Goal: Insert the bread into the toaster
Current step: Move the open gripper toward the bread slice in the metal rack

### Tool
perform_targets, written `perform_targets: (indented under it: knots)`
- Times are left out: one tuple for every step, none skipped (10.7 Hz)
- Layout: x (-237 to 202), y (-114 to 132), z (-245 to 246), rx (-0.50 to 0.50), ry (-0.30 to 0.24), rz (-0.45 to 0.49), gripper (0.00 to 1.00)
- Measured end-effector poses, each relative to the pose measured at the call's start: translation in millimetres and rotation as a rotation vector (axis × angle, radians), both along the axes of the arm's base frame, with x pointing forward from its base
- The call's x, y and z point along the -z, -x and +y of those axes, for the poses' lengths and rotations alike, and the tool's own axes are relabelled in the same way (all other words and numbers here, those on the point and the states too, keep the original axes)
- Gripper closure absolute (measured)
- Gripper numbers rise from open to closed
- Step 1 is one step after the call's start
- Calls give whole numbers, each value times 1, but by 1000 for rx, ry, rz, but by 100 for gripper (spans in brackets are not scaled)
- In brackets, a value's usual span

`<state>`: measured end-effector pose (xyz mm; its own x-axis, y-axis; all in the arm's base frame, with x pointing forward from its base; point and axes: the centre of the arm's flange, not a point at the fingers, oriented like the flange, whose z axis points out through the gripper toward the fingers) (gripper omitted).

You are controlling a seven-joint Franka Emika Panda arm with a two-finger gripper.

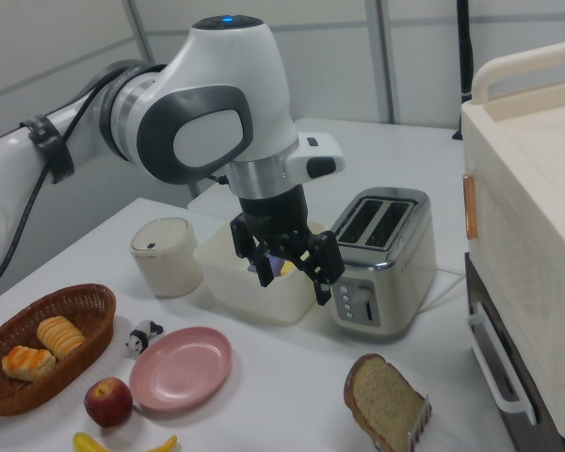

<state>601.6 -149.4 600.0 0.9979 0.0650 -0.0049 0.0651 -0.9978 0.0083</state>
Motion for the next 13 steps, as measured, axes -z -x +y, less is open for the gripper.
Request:
perform_targets:
  knots:
    - [0, -4, 15, -24, 4, 1, 0]
    - [0, -3, 14, -27, 15, 3, 0]
    - [0, -3, 15, -33, 28, 6, 0]
    - [-1, -4, 17, -36, 34, 7, 0]
    - [-1, -4, 17, -37, 36, 8, 0]
    - [-1, -3, 16, -35, 37, 8, 0]
    - [-1, -3, 15, -34, 37, 8, 0]
    - [-1, -3, 15, -34, 37, 8, 0]
    - [-1, -3, 15, -34, 37, 8, 0]
    - [-1, -3, 15, -34, 37, 8, 0]
    - [-1, -3, 15, -34, 37, 8, 0]
    - [-1, -3, 15, -34, 37, 8, 0]
    - [-1, -3, 15, -34, 37, 8, 0]
